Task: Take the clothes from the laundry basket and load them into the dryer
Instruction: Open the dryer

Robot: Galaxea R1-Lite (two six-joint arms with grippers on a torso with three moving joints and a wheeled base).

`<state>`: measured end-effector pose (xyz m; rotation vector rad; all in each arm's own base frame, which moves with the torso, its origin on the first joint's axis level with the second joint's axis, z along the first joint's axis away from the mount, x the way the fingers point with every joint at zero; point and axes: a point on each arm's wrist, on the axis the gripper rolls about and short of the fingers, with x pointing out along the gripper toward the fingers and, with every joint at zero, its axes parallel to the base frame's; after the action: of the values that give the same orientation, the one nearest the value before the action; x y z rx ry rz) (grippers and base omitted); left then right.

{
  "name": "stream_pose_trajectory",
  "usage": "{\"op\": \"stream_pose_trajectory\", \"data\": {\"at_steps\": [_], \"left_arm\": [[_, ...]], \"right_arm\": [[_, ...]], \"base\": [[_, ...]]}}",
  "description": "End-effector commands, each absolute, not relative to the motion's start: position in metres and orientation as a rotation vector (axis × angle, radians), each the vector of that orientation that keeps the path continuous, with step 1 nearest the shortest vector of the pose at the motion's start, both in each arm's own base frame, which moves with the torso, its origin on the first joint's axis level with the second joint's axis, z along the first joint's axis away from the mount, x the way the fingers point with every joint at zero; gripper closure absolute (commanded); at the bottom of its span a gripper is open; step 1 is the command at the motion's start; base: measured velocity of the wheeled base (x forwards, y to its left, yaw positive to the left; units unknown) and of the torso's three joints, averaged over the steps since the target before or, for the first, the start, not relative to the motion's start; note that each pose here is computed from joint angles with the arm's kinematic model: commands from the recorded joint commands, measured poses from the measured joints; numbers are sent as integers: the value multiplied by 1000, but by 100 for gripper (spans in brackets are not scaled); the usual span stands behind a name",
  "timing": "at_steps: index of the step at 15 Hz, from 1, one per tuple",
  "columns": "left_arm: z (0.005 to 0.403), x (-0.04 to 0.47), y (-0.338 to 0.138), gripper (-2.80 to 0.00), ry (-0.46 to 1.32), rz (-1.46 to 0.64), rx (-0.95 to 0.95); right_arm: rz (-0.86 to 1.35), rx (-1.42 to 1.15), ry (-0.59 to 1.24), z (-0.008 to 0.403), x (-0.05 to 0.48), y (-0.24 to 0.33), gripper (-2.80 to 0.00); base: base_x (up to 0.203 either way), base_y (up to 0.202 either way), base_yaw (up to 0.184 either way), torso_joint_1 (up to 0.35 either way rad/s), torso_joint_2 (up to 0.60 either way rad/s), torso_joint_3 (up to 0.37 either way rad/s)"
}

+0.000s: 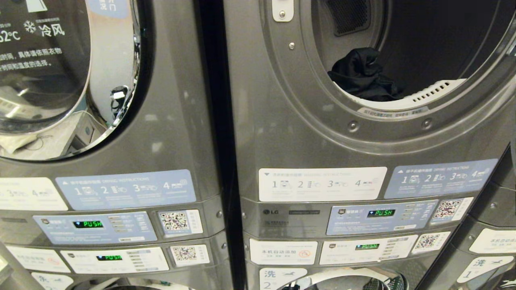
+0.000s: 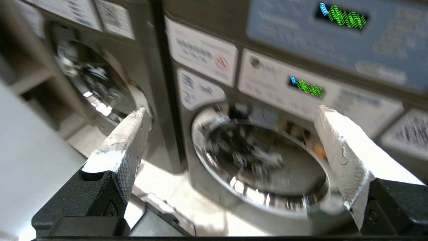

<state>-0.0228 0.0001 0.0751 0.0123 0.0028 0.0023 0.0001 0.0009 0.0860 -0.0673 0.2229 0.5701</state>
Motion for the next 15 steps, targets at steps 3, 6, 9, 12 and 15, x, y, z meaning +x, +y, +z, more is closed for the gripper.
{"op": "stream_pose_trajectory", "data": {"at_steps": [3,6,9,12,15], "left_arm": [[75,-23,0,0,5,3,12],[75,-23,0,0,5,3,12],[75,-23,0,0,5,3,12],[75,-23,0,0,5,3,12],[75,-23,0,0,5,3,12]], "right_arm": [[384,-79,330,80,4,2,-280],[200,-91,290,78,0,0,-280],[121,-63,282,78,-2,0,-280],[23,-45,284,78,-1,0,-280],[42,-82,164,77,-11,1,-280]], "base": [[0,0,0,0,0,0],[0,0,0,0,0,0],[0,0,0,0,0,0],[0,0,0,0,0,0],[0,0,0,0,0,0]]}}
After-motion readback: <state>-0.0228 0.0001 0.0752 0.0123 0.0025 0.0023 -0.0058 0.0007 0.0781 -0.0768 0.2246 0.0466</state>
